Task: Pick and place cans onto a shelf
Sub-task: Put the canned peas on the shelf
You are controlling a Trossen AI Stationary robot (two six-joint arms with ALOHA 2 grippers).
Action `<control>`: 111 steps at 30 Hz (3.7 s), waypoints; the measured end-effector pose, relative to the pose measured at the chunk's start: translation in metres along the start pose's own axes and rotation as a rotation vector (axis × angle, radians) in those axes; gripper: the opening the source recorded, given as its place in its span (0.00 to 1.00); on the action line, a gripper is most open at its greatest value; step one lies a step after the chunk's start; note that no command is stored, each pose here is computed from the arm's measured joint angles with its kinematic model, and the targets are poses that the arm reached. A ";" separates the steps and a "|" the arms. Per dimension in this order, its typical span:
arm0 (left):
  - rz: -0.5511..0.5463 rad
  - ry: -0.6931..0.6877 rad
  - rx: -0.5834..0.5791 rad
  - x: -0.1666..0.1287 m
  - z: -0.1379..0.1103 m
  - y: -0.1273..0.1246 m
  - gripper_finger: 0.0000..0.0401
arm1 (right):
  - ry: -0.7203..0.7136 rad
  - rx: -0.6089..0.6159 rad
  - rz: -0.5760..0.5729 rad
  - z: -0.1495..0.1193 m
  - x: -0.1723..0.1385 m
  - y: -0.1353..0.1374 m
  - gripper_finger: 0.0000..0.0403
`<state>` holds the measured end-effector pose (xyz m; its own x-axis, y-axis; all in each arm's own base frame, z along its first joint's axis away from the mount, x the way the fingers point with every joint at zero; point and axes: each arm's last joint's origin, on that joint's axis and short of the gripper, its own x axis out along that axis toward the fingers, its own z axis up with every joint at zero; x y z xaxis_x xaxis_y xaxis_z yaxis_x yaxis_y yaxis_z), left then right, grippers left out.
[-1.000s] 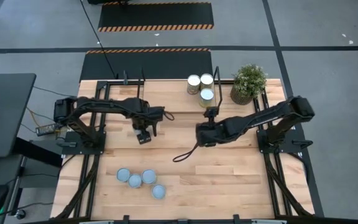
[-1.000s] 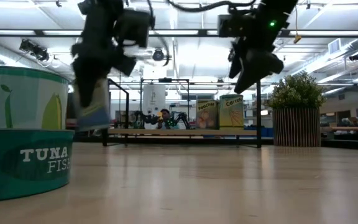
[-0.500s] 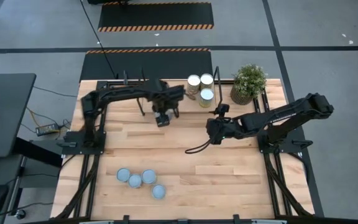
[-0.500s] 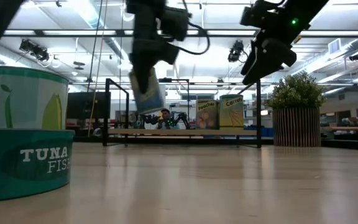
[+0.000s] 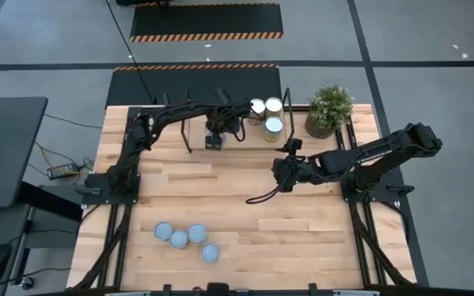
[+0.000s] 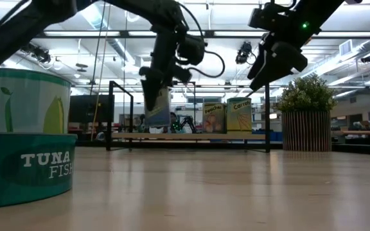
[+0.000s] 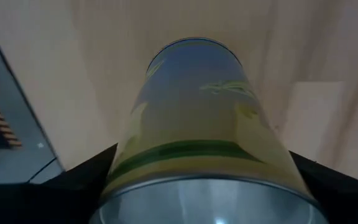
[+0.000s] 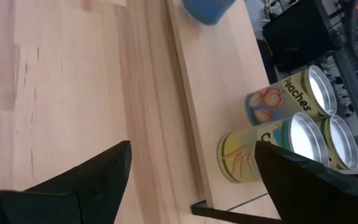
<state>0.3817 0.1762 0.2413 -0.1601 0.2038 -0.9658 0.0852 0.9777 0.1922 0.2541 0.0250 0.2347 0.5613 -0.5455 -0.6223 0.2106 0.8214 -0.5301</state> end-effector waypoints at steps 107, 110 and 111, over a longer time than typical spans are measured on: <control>0.189 -0.014 -0.089 0.015 0.025 -0.003 0.79 | -0.357 0.208 -0.004 0.040 -0.007 -0.007 0.87; 0.179 -0.018 -0.087 0.015 0.025 -0.003 0.79 | -0.357 0.208 -0.004 0.040 -0.007 -0.007 0.87; 0.174 -0.020 -0.084 0.015 0.025 -0.003 0.79 | -0.357 0.208 -0.004 0.040 -0.007 -0.007 0.87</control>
<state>0.4033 0.1748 0.2223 -0.1307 0.3704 -0.9197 0.0274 0.9286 0.3701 0.2807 0.0295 0.2661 0.7947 -0.4868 -0.3626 0.3498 0.8555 -0.3818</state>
